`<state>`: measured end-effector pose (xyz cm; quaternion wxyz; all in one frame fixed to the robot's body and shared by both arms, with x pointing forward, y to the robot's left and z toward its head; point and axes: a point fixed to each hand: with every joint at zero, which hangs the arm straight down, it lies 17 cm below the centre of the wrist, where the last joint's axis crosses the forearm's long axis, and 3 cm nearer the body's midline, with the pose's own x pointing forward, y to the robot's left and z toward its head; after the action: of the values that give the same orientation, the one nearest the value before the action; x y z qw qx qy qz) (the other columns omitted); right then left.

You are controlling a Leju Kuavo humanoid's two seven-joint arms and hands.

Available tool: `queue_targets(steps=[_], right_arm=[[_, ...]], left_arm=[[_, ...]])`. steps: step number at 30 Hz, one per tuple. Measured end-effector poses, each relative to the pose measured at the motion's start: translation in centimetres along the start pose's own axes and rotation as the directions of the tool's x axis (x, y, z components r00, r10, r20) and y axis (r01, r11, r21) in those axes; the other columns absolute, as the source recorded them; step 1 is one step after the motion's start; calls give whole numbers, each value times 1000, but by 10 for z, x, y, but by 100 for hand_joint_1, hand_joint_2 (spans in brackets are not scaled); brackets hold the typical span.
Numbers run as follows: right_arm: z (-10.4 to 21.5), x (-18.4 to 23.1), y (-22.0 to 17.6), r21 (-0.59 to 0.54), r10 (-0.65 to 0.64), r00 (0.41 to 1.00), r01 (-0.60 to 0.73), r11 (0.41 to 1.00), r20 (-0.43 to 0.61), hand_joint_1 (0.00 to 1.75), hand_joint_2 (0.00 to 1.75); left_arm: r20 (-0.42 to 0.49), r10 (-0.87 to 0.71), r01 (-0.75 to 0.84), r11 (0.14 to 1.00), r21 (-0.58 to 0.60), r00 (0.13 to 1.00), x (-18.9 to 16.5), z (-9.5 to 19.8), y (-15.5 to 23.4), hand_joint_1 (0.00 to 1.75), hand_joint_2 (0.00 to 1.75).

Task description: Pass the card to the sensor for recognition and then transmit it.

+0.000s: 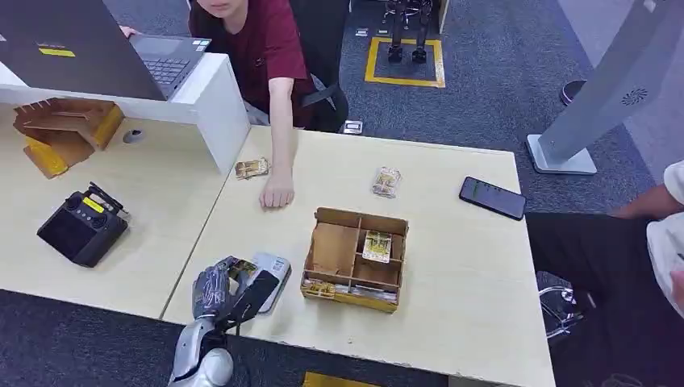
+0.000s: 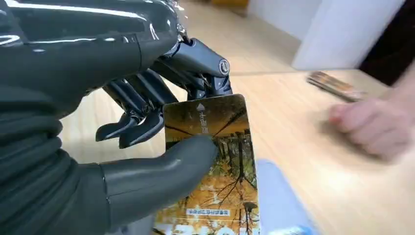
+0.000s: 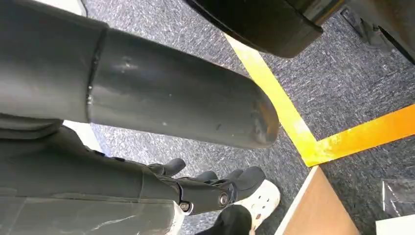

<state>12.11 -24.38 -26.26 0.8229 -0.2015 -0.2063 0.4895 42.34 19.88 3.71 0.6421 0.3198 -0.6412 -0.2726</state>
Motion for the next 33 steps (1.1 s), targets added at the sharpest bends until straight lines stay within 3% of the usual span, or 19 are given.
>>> queue_targets(steps=[5, 13, 20, 33], right_arm=[[0, -2, -1, -4, -9, 1000, 8, 1000, -7, 0, 0], [0, -1, -1, -6, 13, 1000, -13, 1000, 0, 0, 0], [-1, 1, -1, 0, 42, 999, -42, 999, 15, 0, 0], [-2, 7, -1, 9, 82, 996, -83, 997, 44, 0, 0]], left_arm=[[114, 417, -421, 907, 15, 902, 41, -1, 36, 175, 175], [260, 689, -725, 685, 70, 677, 69, -20, 119, 175, 175], [375, 580, -676, 705, 214, 723, 74, -41, 173, 175, 175], [381, 341, -485, 780, 396, 859, 69, -78, 197, 175, 175]])
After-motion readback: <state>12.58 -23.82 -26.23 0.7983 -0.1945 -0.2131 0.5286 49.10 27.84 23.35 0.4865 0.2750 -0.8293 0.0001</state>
